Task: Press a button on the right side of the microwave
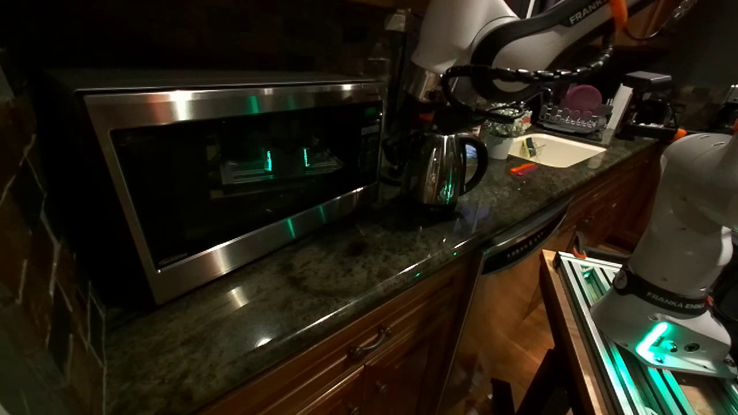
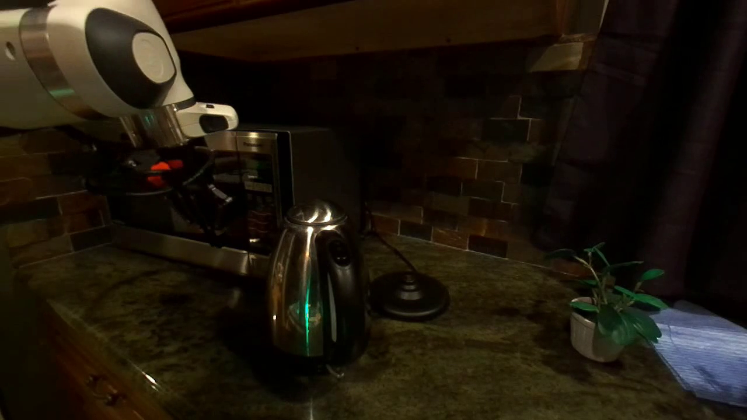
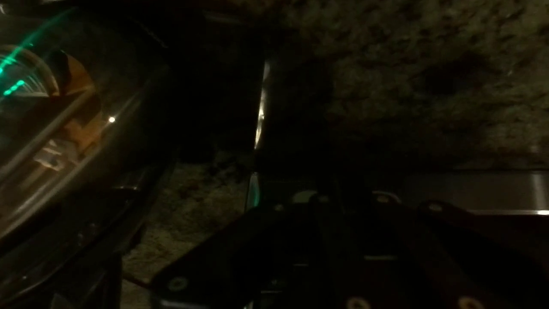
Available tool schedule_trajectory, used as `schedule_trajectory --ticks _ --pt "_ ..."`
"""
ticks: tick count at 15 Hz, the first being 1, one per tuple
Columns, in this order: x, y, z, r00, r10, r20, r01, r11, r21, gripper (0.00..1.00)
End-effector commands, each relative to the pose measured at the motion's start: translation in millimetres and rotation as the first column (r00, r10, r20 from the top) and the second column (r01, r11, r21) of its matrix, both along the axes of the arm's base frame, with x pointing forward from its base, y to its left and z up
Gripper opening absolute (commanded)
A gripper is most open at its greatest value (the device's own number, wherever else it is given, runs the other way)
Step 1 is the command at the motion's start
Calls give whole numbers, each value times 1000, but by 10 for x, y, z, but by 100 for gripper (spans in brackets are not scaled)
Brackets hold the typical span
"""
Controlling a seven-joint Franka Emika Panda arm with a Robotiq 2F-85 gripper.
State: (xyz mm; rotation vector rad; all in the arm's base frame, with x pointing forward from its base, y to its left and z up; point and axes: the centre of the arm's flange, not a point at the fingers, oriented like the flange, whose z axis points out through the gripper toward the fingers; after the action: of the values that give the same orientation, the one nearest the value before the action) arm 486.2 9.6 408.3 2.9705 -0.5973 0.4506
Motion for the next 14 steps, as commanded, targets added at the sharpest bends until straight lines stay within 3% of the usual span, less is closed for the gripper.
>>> schedule_trajectory --ticks 1,8,9,14 --pt "161 1 -276 999 -12 53 13 1000 -18 0" --pt "253 -69 -583 995 -25 101 36 994 -105 0" --pt "205 -71 -459 998 -9 68 14 997 -78 1" --pt "227 -89 -490 996 -13 83 20 995 -93 0"
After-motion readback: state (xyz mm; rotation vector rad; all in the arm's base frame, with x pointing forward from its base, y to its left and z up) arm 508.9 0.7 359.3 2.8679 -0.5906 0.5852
